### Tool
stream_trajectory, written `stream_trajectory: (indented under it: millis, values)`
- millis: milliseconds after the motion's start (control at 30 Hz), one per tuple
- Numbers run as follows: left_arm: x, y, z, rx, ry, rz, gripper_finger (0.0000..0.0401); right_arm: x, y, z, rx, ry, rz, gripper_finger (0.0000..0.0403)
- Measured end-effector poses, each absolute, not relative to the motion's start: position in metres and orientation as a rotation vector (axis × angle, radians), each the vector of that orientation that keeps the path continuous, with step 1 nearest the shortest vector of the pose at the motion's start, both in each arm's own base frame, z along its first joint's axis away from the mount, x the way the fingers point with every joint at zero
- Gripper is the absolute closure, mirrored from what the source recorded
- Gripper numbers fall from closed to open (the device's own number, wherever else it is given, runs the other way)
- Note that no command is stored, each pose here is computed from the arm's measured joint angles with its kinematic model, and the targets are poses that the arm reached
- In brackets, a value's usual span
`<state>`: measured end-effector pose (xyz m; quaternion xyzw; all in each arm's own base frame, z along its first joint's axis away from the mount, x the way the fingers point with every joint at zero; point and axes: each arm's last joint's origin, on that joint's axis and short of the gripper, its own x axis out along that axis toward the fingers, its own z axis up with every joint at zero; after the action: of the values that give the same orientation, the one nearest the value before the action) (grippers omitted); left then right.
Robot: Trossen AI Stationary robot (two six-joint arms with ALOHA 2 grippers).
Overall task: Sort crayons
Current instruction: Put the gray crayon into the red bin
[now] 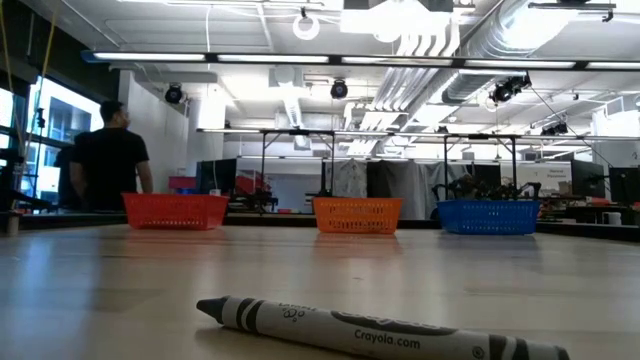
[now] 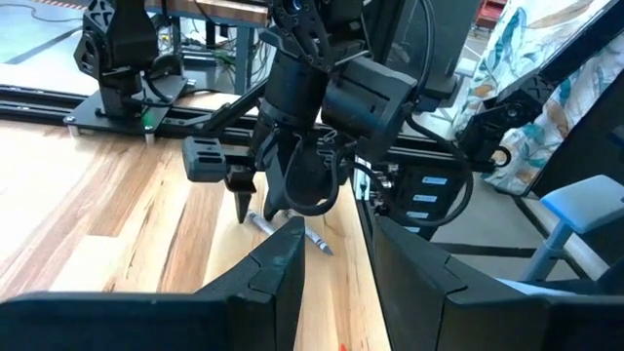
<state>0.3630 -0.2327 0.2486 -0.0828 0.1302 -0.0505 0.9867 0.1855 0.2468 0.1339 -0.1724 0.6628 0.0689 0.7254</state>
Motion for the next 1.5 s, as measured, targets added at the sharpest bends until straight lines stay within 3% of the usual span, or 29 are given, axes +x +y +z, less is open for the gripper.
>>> stream_trajectory:
  millis: [400, 567, 800, 1067, 1333, 1500]
  values:
    - [0.363, -0.233, 0.249, -0.167, 0.261, -0.101, 0.0291, 0.193, 0.253, 0.134, -0.292, 1.411, 0.194, 0.0260]
    - [0.363, -0.233, 0.249, -0.167, 0.261, -0.101, 0.0291, 0.200, 0.252, 0.134, -0.203, 1.421, 0.185, 0.0300]
    - [0.363, -0.233, 0.249, -0.167, 0.261, -0.101, 0.0291, 0.204, 0.250, 0.135, -0.170, 1.429, 0.191, 0.0388]
    - [0.363, -0.233, 0.249, -0.167, 0.261, -0.100, 0.0291, 0.204, 0.251, 0.140, -0.178, 1.443, 0.149, 0.0397]
    - [0.364, -0.232, 0.249, -0.162, 0.261, -0.099, 0.0291, 0.199, 0.248, 0.207, -0.291, 1.303, 0.053, 0.0400]
    - [0.364, -0.231, 0.249, -0.124, 0.263, -0.100, 0.0291, 0.195, 0.235, 0.258, -0.372, 1.071, -0.068, 0.0401]
